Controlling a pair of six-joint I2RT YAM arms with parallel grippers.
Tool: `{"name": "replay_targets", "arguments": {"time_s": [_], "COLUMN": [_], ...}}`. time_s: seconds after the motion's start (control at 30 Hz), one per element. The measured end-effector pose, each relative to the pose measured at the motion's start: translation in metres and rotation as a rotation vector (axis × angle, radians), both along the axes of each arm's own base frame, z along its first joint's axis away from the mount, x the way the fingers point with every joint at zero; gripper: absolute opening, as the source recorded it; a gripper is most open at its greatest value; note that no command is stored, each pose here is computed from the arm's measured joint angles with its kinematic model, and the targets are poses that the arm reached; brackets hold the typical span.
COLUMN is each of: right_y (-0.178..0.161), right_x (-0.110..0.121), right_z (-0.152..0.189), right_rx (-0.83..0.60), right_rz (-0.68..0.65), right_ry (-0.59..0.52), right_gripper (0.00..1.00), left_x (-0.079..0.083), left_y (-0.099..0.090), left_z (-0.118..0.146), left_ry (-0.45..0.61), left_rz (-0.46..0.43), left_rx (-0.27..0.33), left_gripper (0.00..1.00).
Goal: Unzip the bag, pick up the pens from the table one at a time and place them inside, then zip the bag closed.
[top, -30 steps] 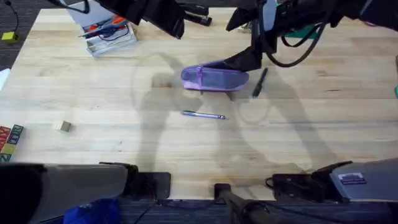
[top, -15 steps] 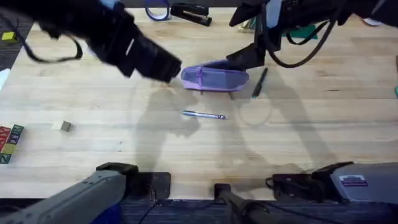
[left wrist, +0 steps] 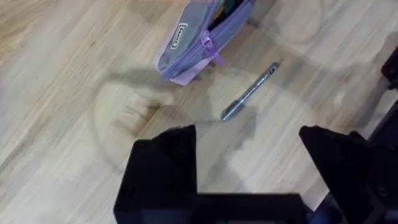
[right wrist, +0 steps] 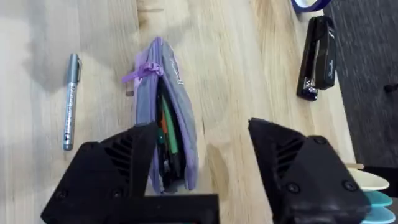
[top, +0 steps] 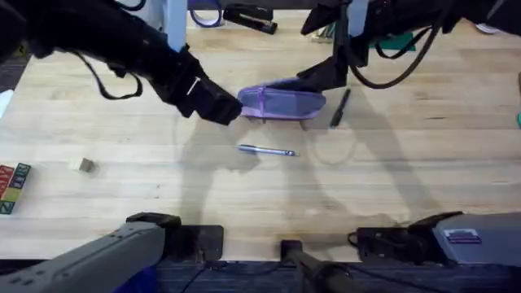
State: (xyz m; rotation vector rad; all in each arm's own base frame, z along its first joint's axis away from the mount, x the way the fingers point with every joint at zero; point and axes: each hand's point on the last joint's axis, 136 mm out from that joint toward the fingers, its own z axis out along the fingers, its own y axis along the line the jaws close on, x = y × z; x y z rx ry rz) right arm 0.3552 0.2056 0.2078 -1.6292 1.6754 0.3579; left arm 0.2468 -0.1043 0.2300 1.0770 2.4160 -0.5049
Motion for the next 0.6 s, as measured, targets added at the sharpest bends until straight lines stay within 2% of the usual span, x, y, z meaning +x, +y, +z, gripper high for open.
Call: {"name": "replay_targets", "arguments": {"time_s": [0.17,0.33,0.5,0.6], "right_y": [0.000,-0.005,-0.009,-0.011], "right_x": [0.000,0.001,0.003,0.002], "right_z": [0.000,-0.004,-0.007,-0.009], "right_rx": [0.000,-0.032,-0.055,-0.063], "right_rz": [0.000,-0.024,-0.043,-0.050], "right_ry": [0.000,0.004,0.006,0.016], "right_gripper": [0.860,0.737,0.524,0.279], "left_x": [0.005,0.006,0.006,0.006], "left_y": [-0.002,-0.003,-0.003,-0.003], "left_z": [-0.006,-0.008,-0.008,-0.008], "left_ry": [0.021,0.031,0.031,0.031], "left_rz": [-0.003,-0.005,-0.005,-0.005], "left_rx": [-0.007,-0.011,-0.011,-0.011], "left_gripper": [0.995,0.993,0.995,0.995]}}
